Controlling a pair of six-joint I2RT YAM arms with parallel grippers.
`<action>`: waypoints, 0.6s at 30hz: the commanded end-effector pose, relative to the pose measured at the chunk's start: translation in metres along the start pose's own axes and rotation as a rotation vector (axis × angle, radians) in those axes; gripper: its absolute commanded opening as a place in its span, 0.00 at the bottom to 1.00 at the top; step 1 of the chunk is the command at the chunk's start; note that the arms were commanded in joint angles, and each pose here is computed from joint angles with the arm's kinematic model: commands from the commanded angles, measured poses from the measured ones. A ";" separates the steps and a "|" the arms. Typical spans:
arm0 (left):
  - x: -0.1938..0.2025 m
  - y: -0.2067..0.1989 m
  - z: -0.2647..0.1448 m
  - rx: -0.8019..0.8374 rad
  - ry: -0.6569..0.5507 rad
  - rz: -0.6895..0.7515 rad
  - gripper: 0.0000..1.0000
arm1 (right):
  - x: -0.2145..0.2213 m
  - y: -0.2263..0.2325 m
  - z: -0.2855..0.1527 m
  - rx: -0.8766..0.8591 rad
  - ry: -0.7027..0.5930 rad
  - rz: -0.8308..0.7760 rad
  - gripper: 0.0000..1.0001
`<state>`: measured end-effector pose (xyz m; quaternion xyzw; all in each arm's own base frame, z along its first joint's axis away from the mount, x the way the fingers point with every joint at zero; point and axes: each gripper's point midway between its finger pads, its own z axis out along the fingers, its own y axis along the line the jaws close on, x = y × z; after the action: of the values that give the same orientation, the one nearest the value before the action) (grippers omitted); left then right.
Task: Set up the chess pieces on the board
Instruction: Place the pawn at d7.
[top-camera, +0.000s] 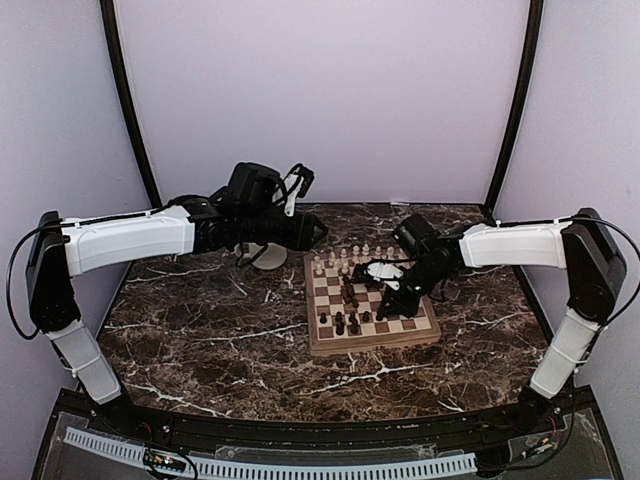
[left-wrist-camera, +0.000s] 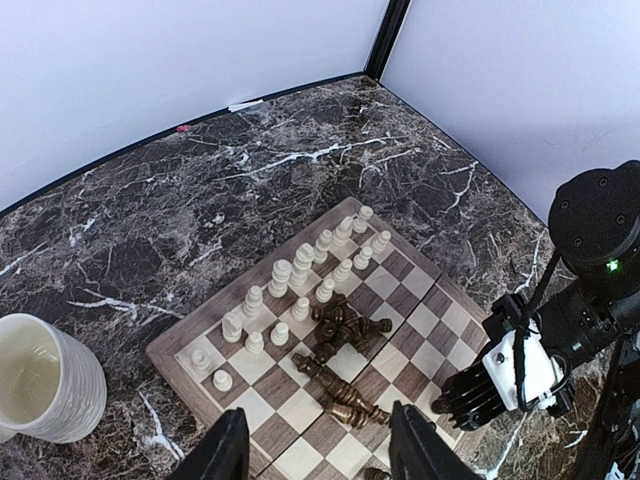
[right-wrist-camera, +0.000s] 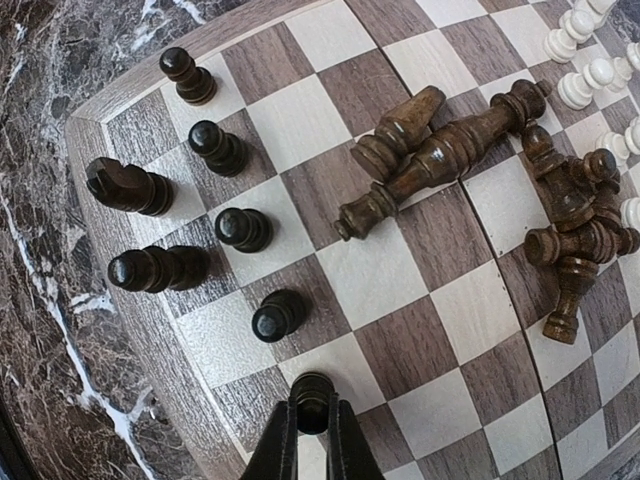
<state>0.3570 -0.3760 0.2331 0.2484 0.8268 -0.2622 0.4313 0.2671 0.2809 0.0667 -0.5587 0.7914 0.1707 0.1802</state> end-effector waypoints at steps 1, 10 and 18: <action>-0.012 -0.001 -0.006 -0.005 -0.018 0.015 0.50 | -0.008 -0.002 0.004 0.010 -0.014 -0.020 0.03; -0.011 -0.001 -0.005 -0.002 -0.016 0.013 0.50 | -0.006 -0.006 0.004 0.035 -0.005 -0.013 0.06; -0.011 -0.001 -0.006 0.000 -0.015 0.013 0.50 | -0.005 -0.004 0.002 0.032 -0.005 -0.018 0.09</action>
<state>0.3561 -0.3751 0.2296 0.2513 0.8300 -0.2580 0.4259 0.2722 0.2807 0.0636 -0.5586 0.7927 0.1584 0.1857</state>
